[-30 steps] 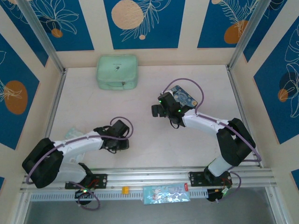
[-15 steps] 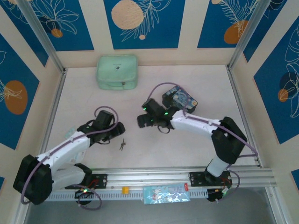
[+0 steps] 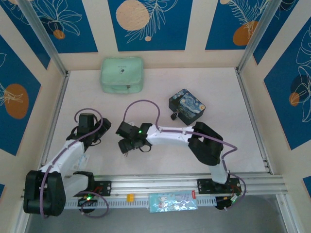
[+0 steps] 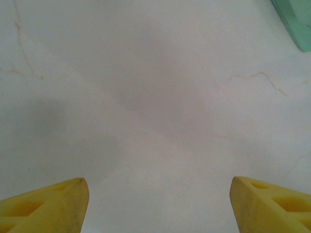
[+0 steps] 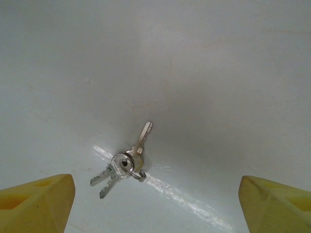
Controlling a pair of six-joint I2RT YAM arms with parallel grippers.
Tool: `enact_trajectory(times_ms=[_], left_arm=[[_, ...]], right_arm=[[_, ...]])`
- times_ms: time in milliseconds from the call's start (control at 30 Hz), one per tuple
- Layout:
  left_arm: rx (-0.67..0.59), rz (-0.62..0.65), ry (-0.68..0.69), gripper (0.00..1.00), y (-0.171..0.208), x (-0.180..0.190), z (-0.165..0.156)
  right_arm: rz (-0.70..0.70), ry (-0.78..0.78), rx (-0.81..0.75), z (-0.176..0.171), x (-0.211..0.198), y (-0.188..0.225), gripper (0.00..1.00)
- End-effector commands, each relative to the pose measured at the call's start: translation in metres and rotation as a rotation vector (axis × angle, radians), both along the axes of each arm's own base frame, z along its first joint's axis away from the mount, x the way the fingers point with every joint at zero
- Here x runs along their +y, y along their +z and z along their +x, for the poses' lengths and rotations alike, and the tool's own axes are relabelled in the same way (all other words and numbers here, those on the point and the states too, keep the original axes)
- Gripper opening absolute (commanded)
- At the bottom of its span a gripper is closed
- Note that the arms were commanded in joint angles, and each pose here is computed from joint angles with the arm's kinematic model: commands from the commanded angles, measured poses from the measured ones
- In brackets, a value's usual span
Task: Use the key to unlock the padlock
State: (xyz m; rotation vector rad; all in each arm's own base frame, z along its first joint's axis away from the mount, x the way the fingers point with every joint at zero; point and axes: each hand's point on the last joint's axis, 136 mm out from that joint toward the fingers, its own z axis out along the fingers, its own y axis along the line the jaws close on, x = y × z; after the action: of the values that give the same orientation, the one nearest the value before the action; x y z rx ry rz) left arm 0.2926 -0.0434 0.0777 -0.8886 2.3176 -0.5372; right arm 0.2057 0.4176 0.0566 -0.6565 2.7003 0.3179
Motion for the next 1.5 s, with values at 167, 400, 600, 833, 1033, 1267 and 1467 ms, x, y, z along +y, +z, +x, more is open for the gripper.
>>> enact_trajectory(times_ms=[167,400,600,833,1033,1267,1467], left_arm=[[-0.057,-0.04,0.007,0.76,0.008,-0.002,0.0],[-0.084,-0.057,0.029,0.76,0.014,-0.001,0.001],[-0.09,-0.059,0.024,0.76,0.019,-0.002,0.006],[-0.1,-0.082,0.019,0.76,0.021,-0.006,0.012],[-0.101,-0.068,0.025,0.76,0.022,-0.004,0.014],[-0.095,-0.058,0.031,0.76,0.019,-0.002,0.012],[-0.103,-0.057,0.043,0.76,0.02,0.0,0.011]], right_arm=[[-0.119,-0.004,0.047,-0.008,-0.005,-0.022,0.79],[-0.212,-0.012,0.066,-0.009,-0.031,-0.036,0.66],[-0.26,0.013,0.039,-0.004,-0.074,-0.036,0.53],[-0.192,0.01,0.023,0.013,-0.086,-0.018,0.49],[-0.046,0.09,0.014,-0.004,-0.019,0.002,0.78],[-0.073,0.032,0.039,-0.006,0.013,-0.012,0.76],[-0.159,-0.001,0.027,-0.005,0.003,-0.027,0.64]])
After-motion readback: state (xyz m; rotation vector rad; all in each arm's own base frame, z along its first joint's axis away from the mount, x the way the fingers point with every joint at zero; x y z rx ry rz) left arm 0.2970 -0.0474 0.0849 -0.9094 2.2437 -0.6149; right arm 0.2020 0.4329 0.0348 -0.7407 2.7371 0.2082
